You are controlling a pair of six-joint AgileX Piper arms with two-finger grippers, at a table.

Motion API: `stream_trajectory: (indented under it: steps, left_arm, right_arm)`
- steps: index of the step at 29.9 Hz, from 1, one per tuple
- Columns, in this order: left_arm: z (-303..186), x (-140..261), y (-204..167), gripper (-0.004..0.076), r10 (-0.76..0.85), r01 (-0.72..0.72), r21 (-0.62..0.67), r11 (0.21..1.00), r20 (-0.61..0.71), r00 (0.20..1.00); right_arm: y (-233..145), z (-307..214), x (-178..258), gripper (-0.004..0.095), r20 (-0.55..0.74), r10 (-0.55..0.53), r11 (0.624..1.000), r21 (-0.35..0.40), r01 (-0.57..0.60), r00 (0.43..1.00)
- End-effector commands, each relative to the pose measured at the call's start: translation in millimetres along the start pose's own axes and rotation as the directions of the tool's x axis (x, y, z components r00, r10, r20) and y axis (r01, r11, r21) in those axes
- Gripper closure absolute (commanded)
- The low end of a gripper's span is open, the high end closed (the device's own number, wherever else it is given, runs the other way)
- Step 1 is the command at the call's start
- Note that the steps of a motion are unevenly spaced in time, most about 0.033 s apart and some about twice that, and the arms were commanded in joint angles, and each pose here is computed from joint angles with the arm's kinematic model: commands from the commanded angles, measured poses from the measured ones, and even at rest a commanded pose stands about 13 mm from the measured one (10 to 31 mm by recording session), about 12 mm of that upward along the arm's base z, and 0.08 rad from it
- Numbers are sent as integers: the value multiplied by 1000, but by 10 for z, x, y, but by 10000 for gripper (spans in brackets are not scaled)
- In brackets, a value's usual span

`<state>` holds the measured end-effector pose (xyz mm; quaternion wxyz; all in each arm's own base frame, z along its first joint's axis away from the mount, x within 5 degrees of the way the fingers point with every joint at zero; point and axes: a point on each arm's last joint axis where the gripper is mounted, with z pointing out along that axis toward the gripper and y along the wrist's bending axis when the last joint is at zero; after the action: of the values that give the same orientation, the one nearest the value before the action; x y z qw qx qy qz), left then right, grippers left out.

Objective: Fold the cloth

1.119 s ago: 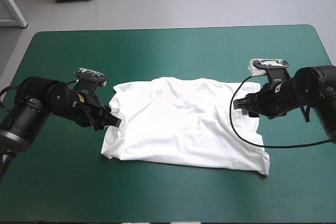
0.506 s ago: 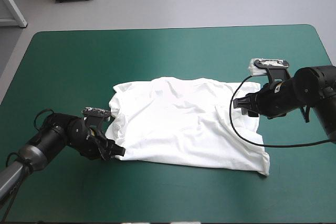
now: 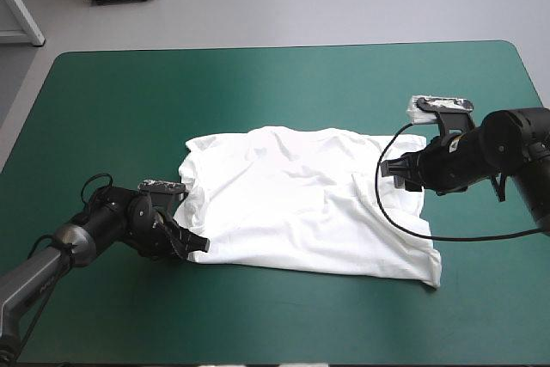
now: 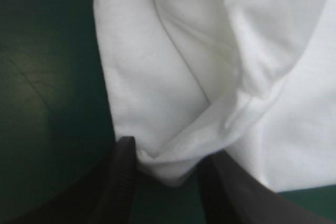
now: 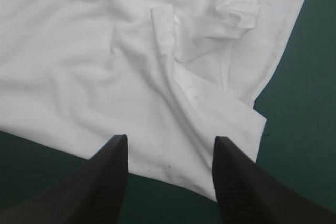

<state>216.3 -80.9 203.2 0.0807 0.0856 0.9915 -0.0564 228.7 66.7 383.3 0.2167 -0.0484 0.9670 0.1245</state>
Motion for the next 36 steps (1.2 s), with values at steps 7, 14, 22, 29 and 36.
stream_trajectory:
  steps: [7, 14, 22, 29, 36]
  left_arm:
    - [153, -58, -16, 733, -26, 26, 5, 1000, 6, 1000]
    - [153, -69, -18, 733, -32, 32, 6, 999, 18, 999]
    - [153, -75, -19, 733, -29, 29, 8, 1000, 24, 999]
    - [153, -76, -19, 733, -19, 19, 8, 1000, 26, 999]
    - [153, -79, -20, 733, -10, 10, 8, 1000, 28, 1000]
  right_arm:
    - [-31, -77, 27, 437, 53, -13, 999, 38, 11, 999]
    - [-186, 318, 421, 437, -122, 20, 996, 92, -8, 992]
    - [-353, 659, 737, 437, -252, 29, 985, 170, 15, 967]
    - [-425, 970, 968, 437, -261, 65, 987, 161, -23, 963]
    - [-458, 1173, 1076, 438, -228, 104, 987, 147, -71, 968]
